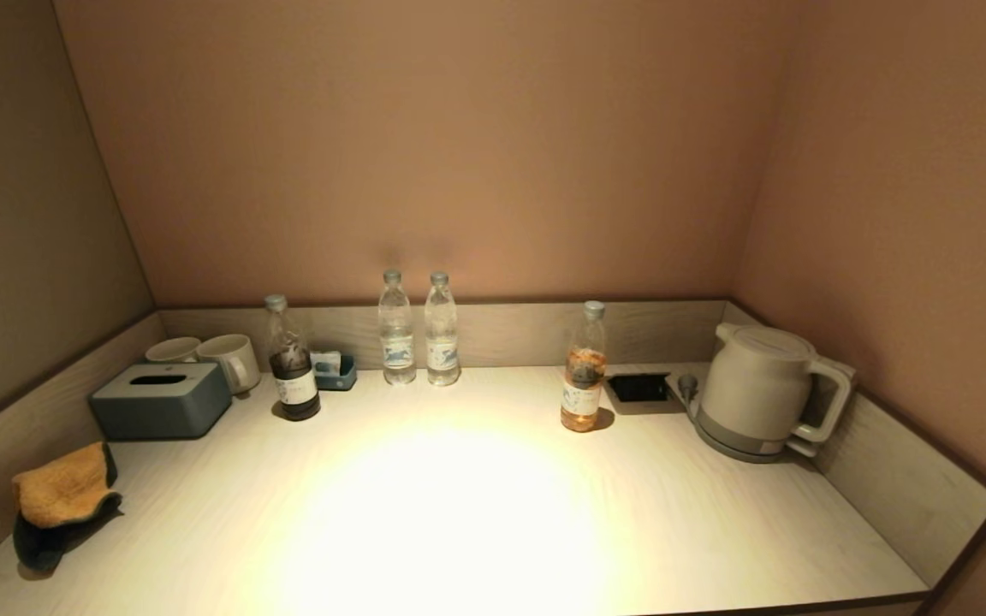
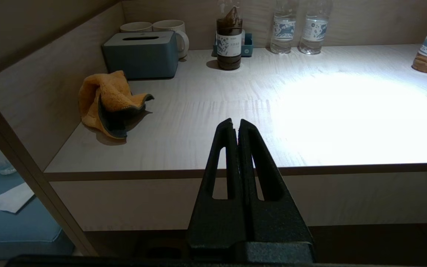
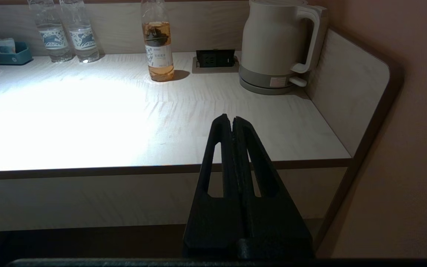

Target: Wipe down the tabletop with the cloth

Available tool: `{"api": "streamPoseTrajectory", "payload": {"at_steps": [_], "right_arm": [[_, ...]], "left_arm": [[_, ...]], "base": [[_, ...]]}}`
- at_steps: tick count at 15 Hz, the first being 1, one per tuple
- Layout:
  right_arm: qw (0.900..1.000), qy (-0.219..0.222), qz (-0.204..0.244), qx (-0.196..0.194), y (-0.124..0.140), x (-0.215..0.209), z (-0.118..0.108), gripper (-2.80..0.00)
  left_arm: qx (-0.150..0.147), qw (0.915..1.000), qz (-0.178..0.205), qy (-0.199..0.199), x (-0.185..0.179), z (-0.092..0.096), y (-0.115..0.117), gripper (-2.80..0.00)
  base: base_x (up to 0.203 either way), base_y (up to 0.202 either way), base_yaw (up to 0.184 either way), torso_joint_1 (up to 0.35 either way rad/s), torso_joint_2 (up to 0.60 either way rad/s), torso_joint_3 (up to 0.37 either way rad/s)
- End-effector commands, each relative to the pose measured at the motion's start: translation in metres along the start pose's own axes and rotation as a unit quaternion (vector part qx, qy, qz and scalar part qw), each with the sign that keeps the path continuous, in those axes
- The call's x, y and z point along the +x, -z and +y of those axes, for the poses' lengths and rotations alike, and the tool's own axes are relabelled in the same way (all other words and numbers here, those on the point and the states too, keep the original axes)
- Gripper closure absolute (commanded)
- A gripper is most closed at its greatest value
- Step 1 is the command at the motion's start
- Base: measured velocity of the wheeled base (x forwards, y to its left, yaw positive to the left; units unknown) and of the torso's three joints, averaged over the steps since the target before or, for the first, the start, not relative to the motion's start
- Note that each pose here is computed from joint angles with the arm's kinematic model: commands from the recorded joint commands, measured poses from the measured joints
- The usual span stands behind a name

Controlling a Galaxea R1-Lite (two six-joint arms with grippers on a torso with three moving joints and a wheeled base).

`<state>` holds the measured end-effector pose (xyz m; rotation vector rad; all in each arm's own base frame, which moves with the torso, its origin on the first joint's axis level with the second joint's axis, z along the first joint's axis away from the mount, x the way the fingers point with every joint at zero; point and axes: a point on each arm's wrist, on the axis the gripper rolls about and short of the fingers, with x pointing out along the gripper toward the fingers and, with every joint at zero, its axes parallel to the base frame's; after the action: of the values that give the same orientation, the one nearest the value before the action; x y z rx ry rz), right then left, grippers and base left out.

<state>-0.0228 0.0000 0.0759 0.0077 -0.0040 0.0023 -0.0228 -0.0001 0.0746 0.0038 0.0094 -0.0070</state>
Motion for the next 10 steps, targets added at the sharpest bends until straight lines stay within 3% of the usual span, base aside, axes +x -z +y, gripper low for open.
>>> {"api": "streamPoseTrajectory", "payload": {"at_steps": [1, 10], "right_arm": [[1.0, 0.0, 0.0, 0.0, -0.0001, 0.0, 0.0, 0.0], [1.0, 0.0, 0.0, 0.0, -0.0001, 0.0, 0.0, 0.0]], "left_arm": [[0.0, 1.0, 0.0, 0.0, 0.0, 0.0, 0.0, 0.0], [0.0, 1.0, 0.0, 0.0, 0.0, 0.0, 0.0, 0.0]], "base": [[0.0, 0.0, 0.0, 0.0, 0.0, 0.0], [0.0, 0.0, 0.0, 0.0, 0.0, 0.0]]}}
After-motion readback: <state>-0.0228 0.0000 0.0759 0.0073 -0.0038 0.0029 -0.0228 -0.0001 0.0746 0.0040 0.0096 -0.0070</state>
